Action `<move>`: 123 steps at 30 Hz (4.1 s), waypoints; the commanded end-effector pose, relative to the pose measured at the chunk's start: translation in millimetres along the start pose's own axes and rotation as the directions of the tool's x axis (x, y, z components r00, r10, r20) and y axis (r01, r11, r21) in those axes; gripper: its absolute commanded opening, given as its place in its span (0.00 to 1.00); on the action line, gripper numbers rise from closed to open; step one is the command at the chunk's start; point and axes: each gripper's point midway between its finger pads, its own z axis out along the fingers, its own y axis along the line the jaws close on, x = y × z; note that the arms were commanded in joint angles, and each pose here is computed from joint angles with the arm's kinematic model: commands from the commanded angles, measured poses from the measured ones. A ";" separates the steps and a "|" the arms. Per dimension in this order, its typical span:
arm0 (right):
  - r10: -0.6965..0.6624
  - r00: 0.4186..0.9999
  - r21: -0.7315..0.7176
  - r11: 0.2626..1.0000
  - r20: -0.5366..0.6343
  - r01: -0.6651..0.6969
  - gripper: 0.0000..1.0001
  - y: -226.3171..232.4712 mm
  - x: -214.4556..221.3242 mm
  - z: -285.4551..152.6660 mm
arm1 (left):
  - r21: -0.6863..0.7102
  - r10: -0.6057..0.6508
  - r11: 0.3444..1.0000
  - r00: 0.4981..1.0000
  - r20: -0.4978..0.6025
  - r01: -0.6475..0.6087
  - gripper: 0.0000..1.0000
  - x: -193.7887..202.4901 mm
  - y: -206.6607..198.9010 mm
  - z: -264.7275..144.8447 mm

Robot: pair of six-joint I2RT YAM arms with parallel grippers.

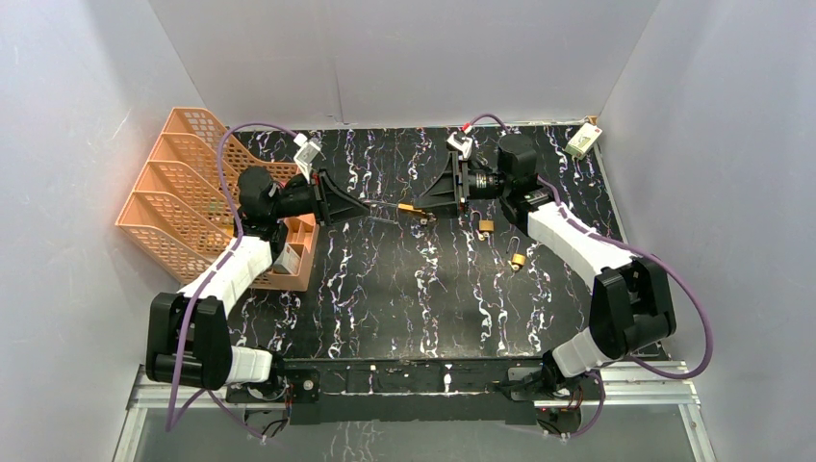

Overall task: Lock with the key
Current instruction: Pick up the lock from the center of the board.

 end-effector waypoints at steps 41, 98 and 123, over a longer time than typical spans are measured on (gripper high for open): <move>-0.866 0.336 0.342 0.464 0.370 0.817 0.98 61.7 -37.9 -49.5 | -0.055 0.282 0.958 0.895 0.344 -0.281 0.00 -108.5 -66.9 0.2; -0.783 0.427 -0.070 0.446 0.452 0.892 0.63 90.7 -35.1 -8.4 | 0.140 0.287 0.919 0.869 0.403 -0.369 0.00 -139.1 -117.8 17.5; -0.756 0.535 -0.183 0.505 0.377 0.843 0.00 98.6 -32.0 5.1 | 0.172 0.273 0.916 0.878 0.394 -0.362 0.00 -133.9 -117.4 17.8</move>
